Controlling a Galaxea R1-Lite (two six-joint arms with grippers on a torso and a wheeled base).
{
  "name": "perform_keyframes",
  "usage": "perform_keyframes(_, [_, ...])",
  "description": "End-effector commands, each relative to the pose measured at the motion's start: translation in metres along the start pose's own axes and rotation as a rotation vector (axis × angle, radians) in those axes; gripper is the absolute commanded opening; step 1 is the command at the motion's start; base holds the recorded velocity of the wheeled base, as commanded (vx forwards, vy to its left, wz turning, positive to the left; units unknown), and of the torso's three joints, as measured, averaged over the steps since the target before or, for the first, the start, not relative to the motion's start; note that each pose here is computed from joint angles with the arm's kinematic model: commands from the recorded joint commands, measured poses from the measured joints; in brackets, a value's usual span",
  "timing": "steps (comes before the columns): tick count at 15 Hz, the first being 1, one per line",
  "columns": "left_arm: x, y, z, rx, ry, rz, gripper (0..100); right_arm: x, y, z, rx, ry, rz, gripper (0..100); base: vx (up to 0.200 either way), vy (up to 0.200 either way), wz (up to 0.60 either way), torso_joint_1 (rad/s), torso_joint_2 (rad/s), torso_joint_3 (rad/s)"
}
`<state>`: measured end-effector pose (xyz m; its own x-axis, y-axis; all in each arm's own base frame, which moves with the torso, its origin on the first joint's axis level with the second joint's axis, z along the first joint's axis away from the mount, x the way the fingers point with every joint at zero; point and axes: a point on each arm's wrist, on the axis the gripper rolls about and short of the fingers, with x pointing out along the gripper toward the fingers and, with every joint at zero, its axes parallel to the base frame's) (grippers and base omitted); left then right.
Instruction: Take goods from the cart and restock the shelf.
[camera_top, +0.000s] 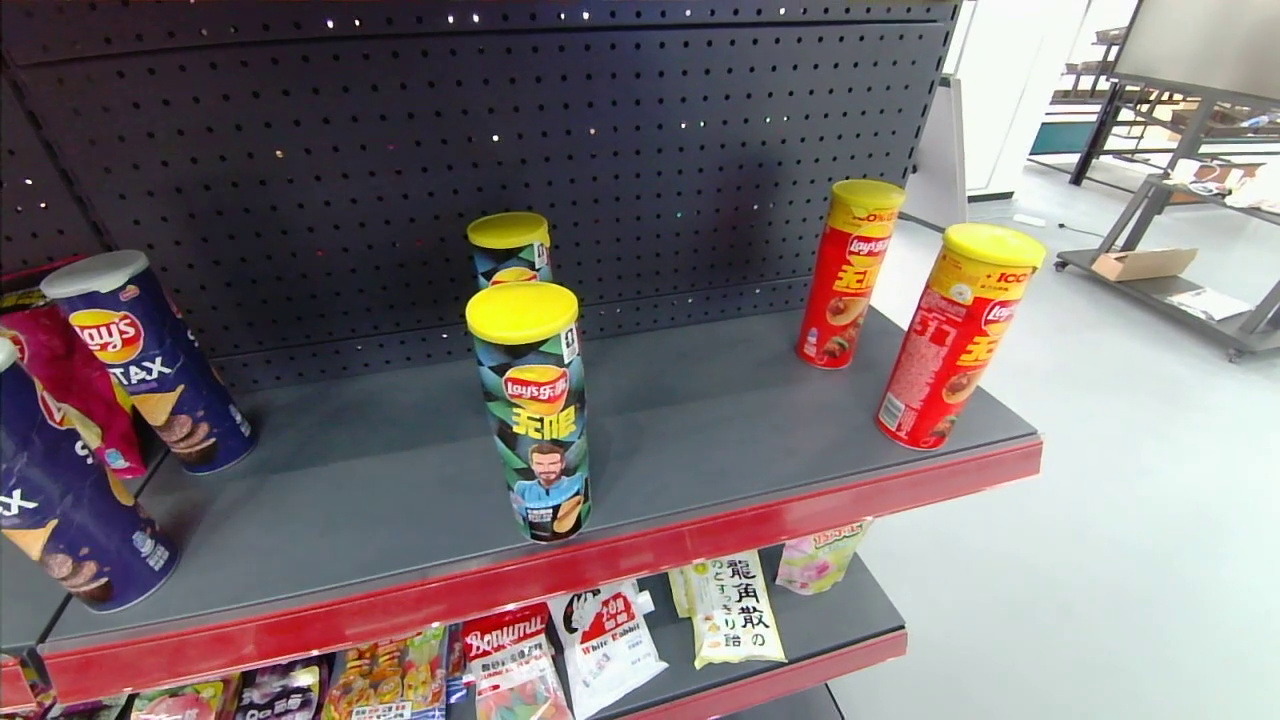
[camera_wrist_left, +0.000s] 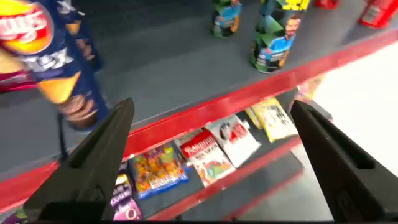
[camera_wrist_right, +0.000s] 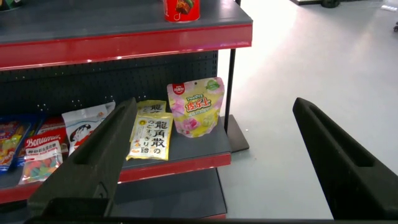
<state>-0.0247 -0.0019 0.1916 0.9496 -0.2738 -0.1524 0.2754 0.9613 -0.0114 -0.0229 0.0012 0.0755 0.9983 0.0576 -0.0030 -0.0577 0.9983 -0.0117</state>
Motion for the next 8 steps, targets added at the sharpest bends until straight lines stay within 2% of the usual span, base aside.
perform_keyframes(1, [-0.026,-0.005,-0.038,0.008,-0.124,0.062,100,0.0,0.0,0.0,0.0,0.0,0.001,100,0.0,0.0,0.0,0.0,0.0,0.0])
perform_keyframes(2, [-0.022,-0.003,-0.043,0.002,-0.111,0.097,100,0.0,0.0,0.0,0.0,-0.001,0.001,100,0.0,0.0,0.0,0.0,0.0,0.0])
perform_keyframes(3, [-0.023,-0.002,-0.042,-0.002,-0.112,0.175,100,0.0,0.0,-0.001,-0.002,0.002,0.001,100,0.0,0.0,0.0,0.0,0.0,0.0])
perform_keyframes(6, [-0.019,0.001,-0.034,-0.019,-0.076,0.354,100,0.0,0.0,0.0,-0.002,0.0,0.001,100,0.0,0.0,0.0,0.0,0.0,0.0])
perform_keyframes(7, [-0.017,0.0,-0.031,-0.026,-0.069,0.378,100,0.0,0.0,0.0,0.0,-0.001,0.001,100,0.0,0.0,0.0,0.0,0.0,0.0])
perform_keyframes(8, [-0.014,-0.002,-0.027,-0.059,-0.054,0.457,100,0.0,0.0,0.0,0.0,0.0,0.001,100,0.0,0.0,0.0,0.0,0.0,0.0])
